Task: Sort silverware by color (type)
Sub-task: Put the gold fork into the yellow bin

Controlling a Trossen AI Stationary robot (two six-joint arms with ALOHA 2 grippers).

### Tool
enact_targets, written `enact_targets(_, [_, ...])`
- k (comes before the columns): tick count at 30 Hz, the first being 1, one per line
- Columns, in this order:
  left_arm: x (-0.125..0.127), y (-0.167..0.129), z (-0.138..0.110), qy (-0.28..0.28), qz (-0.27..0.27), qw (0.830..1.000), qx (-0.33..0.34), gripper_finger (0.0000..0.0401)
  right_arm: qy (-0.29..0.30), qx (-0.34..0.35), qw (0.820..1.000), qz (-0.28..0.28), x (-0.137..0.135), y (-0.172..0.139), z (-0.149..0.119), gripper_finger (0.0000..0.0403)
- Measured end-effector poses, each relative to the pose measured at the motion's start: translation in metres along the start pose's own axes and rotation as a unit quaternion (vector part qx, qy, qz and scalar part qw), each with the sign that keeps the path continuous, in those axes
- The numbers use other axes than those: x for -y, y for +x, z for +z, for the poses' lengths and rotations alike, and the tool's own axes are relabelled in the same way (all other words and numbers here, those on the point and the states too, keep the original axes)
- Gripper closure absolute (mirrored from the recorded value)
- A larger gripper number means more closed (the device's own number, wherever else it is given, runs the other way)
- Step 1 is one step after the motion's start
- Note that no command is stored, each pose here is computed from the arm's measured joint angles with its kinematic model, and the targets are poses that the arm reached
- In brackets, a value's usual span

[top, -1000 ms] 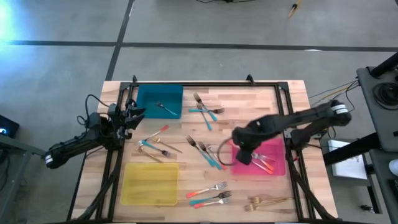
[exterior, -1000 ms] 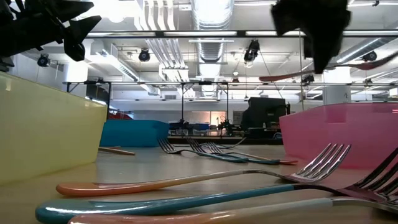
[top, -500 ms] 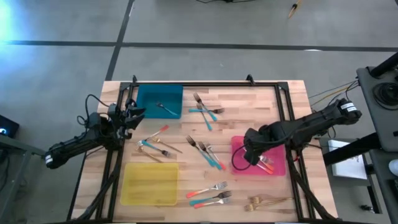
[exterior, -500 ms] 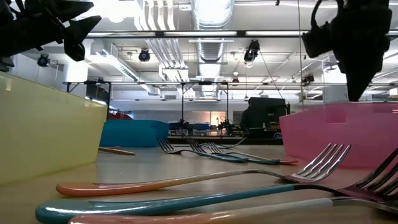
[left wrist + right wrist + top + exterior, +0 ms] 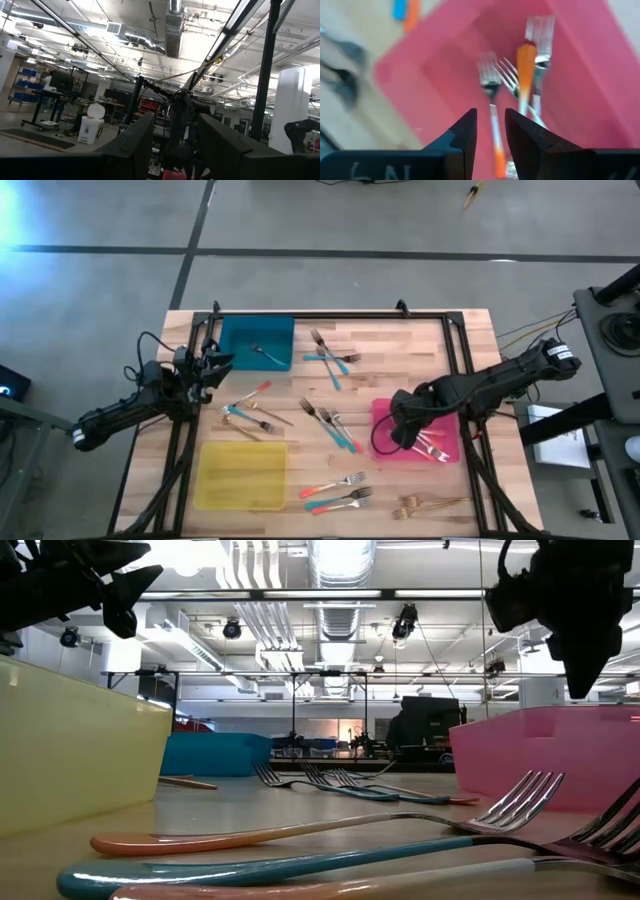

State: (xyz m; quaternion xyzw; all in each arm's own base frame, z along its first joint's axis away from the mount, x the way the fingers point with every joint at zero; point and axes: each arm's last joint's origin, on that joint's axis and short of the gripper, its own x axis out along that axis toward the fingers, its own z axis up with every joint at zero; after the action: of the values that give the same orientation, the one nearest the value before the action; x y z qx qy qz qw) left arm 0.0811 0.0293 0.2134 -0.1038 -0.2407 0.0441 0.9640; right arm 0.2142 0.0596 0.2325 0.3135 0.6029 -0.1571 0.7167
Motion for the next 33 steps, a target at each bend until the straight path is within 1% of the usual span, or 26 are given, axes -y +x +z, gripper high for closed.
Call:
enact_targets(3, [0.0,0.0,0.0,0.0,0.0,1.0,0.0,0.026,-0.007,0.01,1.0,0.027,-0.008,0.0,-0.001,0.0317])
enact_targets(9, [0.0,0.0,0.0,0.0,0.0,1.0,0.0,0.026,-0.047,0.031,0.995,0.08,-0.027,0.0,-0.011,0.0331])
enact_targets(14, [0.0,0.0,0.0,0.0,0.0,1.0,0.0,0.026,-0.055,0.009,0.994,0.089,-0.04,0.002,-0.035,0.0332])
enact_targets(17, [0.0,0.0,0.0,0.0,0.0,1.0,0.0,0.026,-0.046,-0.014,0.995,0.083,-0.048,0.008,-0.054,0.0329])
enact_targets(22, [0.0,0.0,0.0,0.0,0.0,1.0,0.0,0.026,-0.042,-0.049,0.996,0.059,-0.063,0.027,-0.084,0.0331])
enact_targets(29, [0.0,0.0,0.0,0.0,0.0,1.0,0.0,0.026,-0.109,-0.081,0.988,0.068,-0.085,0.065,-0.108,0.0332])
enact_targets(33, [0.0,0.0,0.0,0.0,0.0,1.0,0.0,0.026,-0.113,-0.132,0.982,0.079,-0.093,0.081,-0.117,0.0331])
